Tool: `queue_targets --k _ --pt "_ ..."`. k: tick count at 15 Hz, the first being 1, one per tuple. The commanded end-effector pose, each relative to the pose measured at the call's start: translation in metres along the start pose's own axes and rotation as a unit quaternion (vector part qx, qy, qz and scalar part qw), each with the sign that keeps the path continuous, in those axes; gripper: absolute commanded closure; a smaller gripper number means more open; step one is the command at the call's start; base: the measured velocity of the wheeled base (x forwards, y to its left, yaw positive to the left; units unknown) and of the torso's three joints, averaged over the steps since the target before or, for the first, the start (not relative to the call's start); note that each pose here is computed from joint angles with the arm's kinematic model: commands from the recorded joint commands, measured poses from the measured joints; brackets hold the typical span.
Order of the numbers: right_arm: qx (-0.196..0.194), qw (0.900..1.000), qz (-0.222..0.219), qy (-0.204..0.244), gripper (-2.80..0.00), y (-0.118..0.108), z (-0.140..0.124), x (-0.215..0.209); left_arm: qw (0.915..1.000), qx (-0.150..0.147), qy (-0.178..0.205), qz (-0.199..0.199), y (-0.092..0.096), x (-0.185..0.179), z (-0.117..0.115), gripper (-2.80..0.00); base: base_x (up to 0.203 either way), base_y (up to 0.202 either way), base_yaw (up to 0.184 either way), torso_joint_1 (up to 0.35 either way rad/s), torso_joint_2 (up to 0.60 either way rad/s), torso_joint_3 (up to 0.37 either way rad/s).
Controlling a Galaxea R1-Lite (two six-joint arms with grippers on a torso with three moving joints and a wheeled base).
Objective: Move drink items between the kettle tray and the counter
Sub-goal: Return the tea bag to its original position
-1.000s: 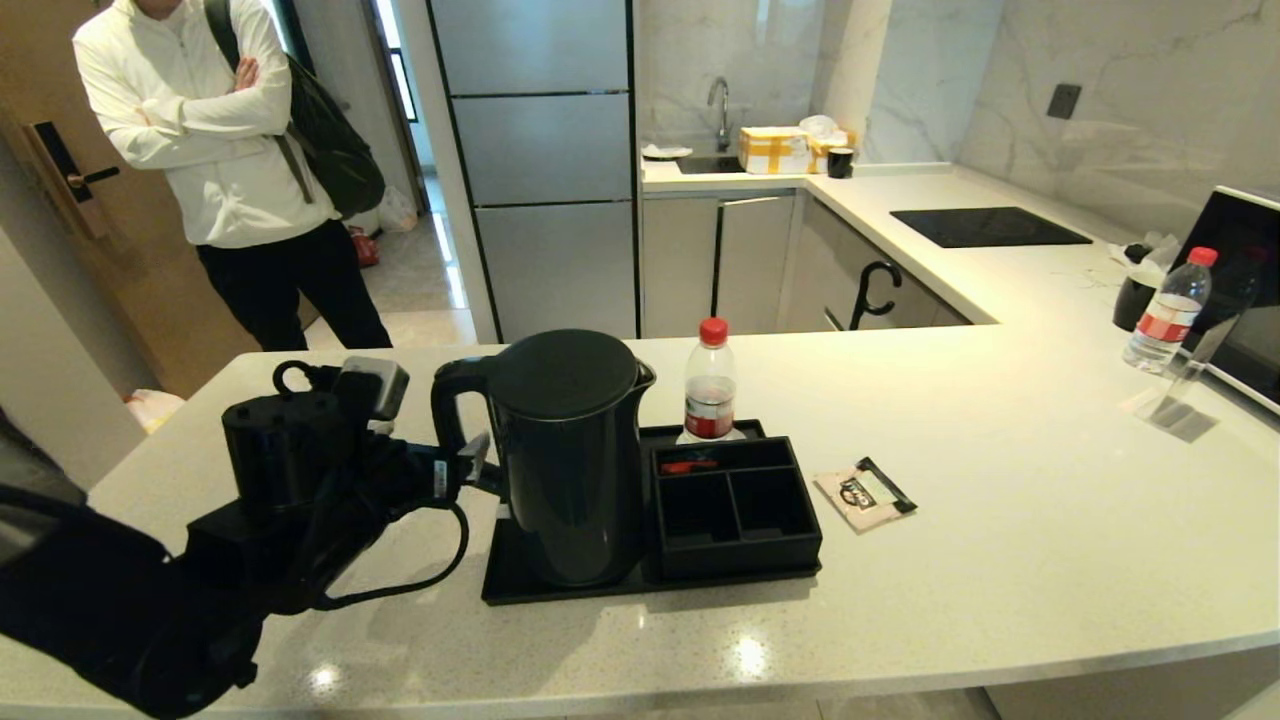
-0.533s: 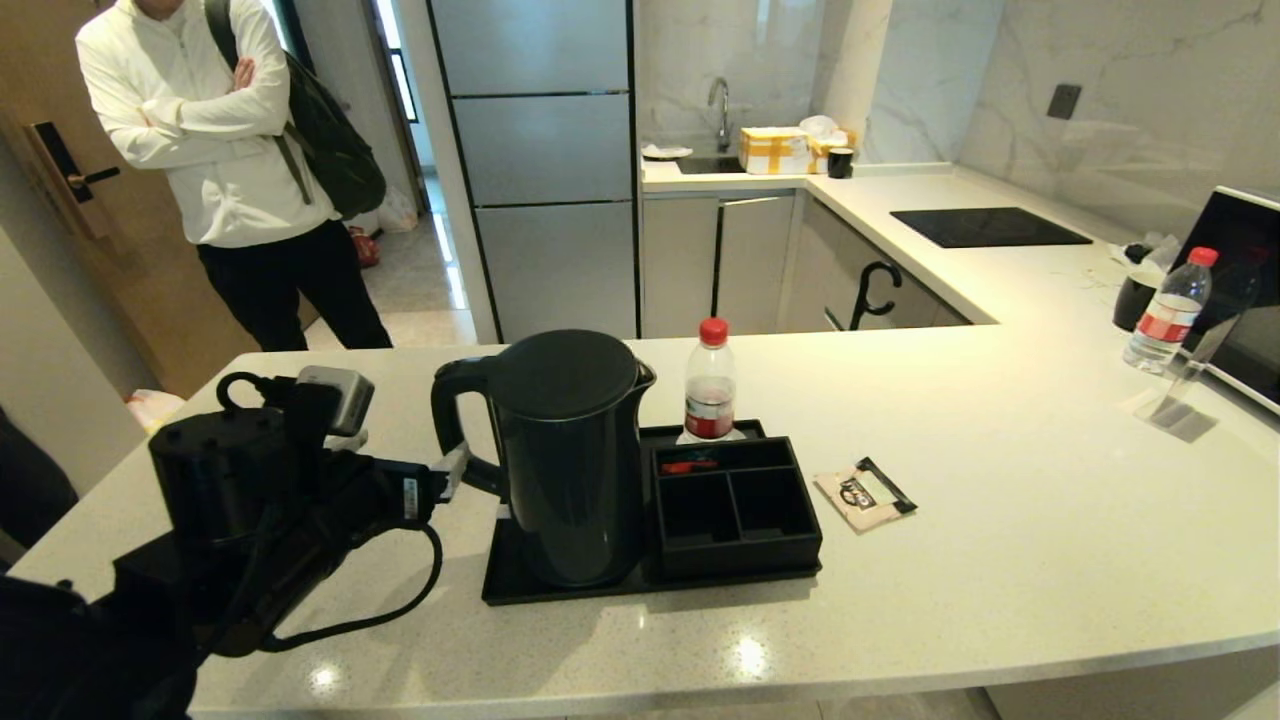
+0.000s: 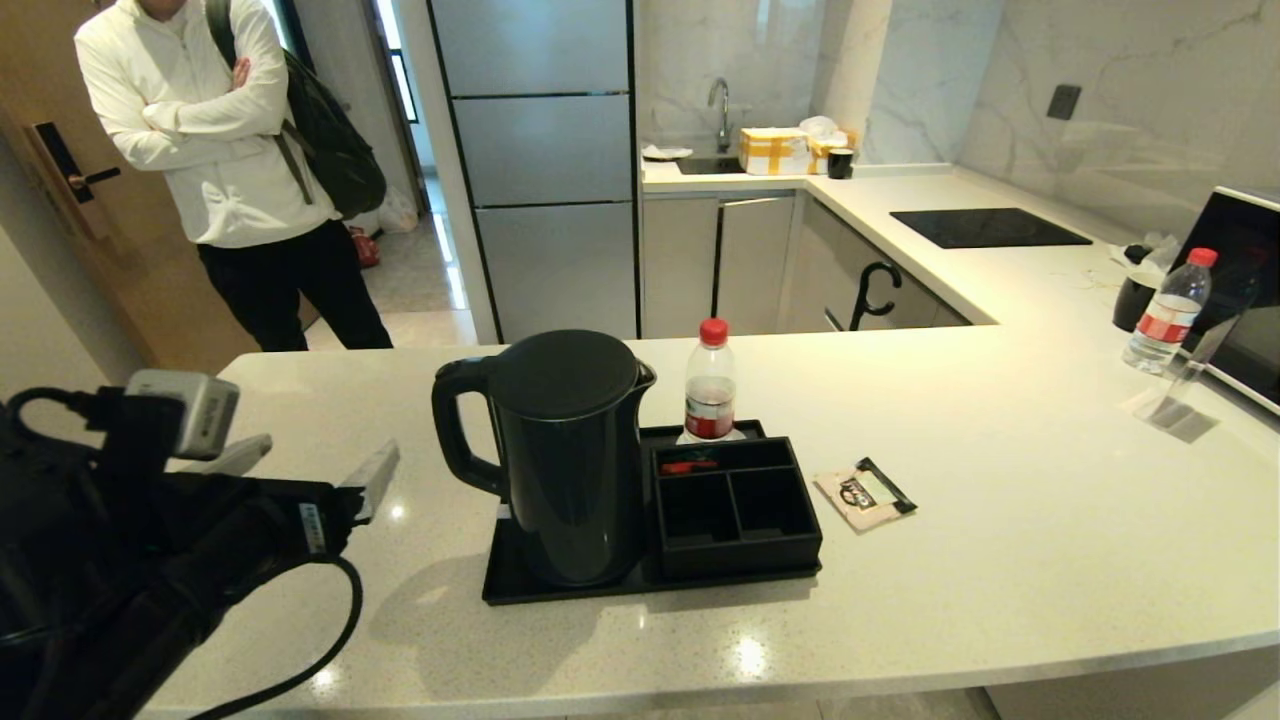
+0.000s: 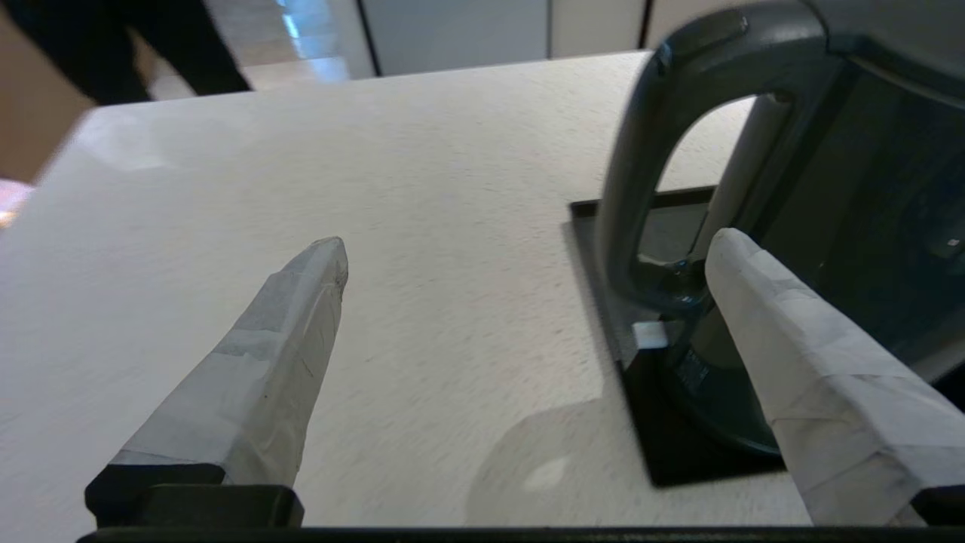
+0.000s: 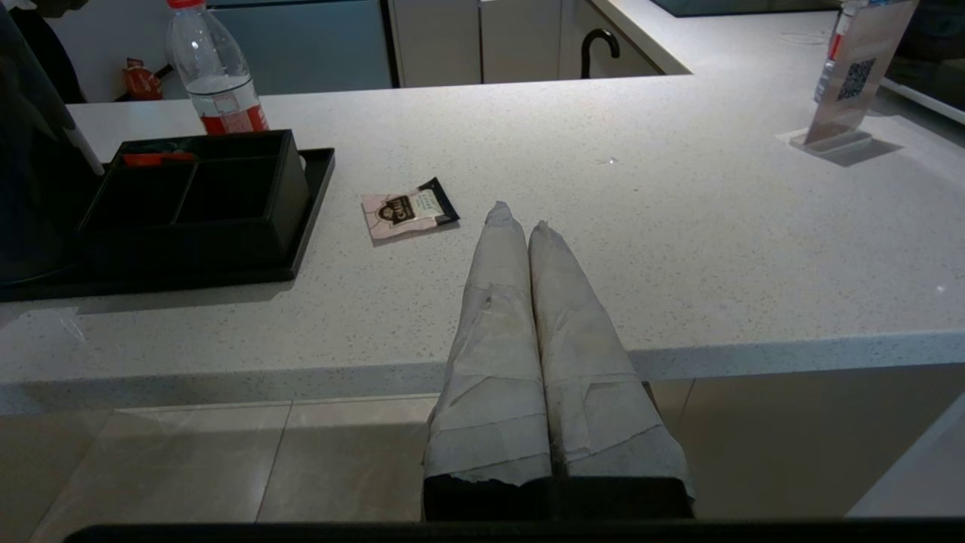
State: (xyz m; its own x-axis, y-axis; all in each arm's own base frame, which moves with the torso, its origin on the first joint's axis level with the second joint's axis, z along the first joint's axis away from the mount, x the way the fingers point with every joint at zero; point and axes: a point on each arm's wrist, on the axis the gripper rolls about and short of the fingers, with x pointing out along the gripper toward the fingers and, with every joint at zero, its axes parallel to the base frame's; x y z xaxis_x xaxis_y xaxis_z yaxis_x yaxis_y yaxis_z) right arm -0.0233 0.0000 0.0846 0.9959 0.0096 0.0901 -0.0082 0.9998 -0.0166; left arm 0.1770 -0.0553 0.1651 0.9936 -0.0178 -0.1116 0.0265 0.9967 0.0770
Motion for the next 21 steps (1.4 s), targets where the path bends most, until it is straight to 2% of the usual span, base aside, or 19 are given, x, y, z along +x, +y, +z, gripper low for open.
queue_targets --k 1,4,5,9,11,13,16,19,21 --pt "0.000 1.000 0.001 0.016 0.00 0.000 -0.009 0.002 0.9994 -0.012 -0.033 0.008 0.010 -0.029 0.014 -2.80 0.000 0.000 0.000 0.000 0.00 0.000" --pt "0.000 1.000 0.001 0.016 0.00 0.000 -0.009 0.002 0.9990 -0.028 0.014 0.031 0.023 -0.063 0.012 -2.80 0.000 0.000 0.000 0.000 0.00 0.000" --pt "0.000 1.000 0.001 0.016 0.00 0.000 -0.009 0.002 0.9975 -0.033 0.032 0.054 0.027 -0.071 0.009 0.00 0.000 0.000 0.000 0.000 0.00 0.000" --pt "0.000 1.000 0.001 0.016 0.00 0.000 -0.009 0.002 0.9862 -0.045 0.048 0.152 0.043 -0.091 0.013 0.00 0.000 0.000 0.000 0.000 0.00 0.000" --pt "0.000 1.000 0.001 0.015 0.00 0.000 -0.009 0.002 0.9826 -0.049 0.048 0.172 0.051 -0.107 0.017 0.00 0.000 0.000 0.000 0.000 0.00 0.000" --pt "0.000 1.000 0.001 0.015 0.00 0.000 -0.009 0.002 0.9780 -0.060 0.035 0.197 0.060 -0.144 0.020 0.00 0.000 0.000 0.000 0.000 0.00 0.000" --pt "0.000 1.000 0.001 0.015 0.00 0.000 -0.009 0.002 0.9729 -0.067 0.053 0.215 0.063 -0.197 0.014 0.00 0.000 0.000 0.000 0.000 0.00 0.000" --pt "0.000 1.000 0.001 0.016 0.00 0.000 -0.009 0.002 0.9763 -0.083 0.065 0.189 0.051 -0.244 0.010 0.00 0.000 0.000 0.000 0.000 0.00 0.000" --pt "-0.001 1.000 0.001 0.016 0.00 0.000 -0.009 0.002 0.9787 -0.096 0.074 0.165 0.047 -0.256 0.011 0.00 0.000 0.000 0.000 0.000 0.00 0.000"
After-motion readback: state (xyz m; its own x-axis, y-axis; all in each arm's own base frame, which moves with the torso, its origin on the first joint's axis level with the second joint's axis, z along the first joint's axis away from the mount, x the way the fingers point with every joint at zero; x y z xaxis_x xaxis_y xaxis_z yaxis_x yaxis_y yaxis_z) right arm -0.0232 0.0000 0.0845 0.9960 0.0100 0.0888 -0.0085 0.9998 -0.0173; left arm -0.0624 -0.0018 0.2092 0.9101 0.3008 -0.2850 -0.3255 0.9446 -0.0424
